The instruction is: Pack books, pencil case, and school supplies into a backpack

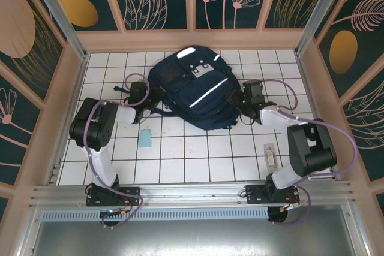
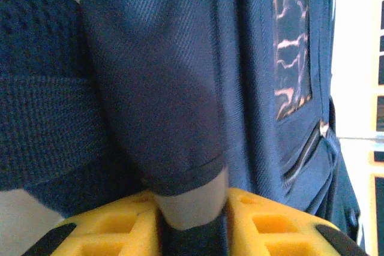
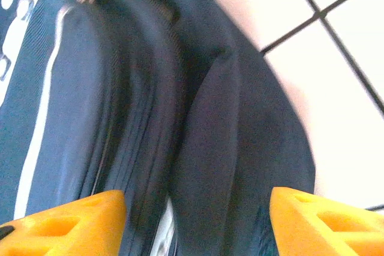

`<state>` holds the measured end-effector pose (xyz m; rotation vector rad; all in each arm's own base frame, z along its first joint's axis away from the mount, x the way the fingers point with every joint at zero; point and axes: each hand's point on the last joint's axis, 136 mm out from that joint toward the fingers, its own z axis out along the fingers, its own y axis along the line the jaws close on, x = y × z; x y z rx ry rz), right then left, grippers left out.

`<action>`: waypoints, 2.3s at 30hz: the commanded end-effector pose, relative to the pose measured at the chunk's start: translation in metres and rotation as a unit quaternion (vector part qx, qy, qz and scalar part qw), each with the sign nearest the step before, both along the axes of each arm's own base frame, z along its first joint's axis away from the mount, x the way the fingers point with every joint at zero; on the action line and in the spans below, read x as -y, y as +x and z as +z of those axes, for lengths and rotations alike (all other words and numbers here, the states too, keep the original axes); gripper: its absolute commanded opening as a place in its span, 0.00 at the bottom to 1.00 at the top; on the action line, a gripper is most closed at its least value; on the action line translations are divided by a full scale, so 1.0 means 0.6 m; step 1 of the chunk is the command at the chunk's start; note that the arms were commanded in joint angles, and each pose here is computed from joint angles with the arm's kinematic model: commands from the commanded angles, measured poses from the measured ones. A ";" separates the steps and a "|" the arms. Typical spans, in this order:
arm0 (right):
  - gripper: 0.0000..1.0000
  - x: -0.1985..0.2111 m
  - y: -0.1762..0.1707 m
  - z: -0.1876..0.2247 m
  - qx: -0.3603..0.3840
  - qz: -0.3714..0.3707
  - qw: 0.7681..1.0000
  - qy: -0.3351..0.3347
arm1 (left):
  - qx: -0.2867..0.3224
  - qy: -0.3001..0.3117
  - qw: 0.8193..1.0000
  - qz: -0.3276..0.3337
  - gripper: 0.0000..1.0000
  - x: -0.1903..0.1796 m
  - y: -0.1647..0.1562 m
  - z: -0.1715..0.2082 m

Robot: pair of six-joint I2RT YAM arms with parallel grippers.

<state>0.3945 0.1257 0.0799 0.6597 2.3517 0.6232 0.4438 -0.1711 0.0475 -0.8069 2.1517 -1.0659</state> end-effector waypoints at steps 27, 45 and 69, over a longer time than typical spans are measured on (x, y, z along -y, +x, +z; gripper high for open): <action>0.66 -0.115 0.038 0.219 0.065 0.068 0.995 -0.025 | 0.072 0.057 0.996 -0.008 0.98 0.016 -0.008 0.138; 0.40 -0.361 -0.040 0.116 -0.069 0.027 0.969 0.236 | 0.027 -0.067 0.997 -0.022 0.90 0.035 -0.017 0.003; 0.42 -0.284 -0.007 -0.053 -0.137 -0.104 0.967 0.186 | 0.044 -0.097 0.994 -0.031 0.89 0.034 -0.049 0.038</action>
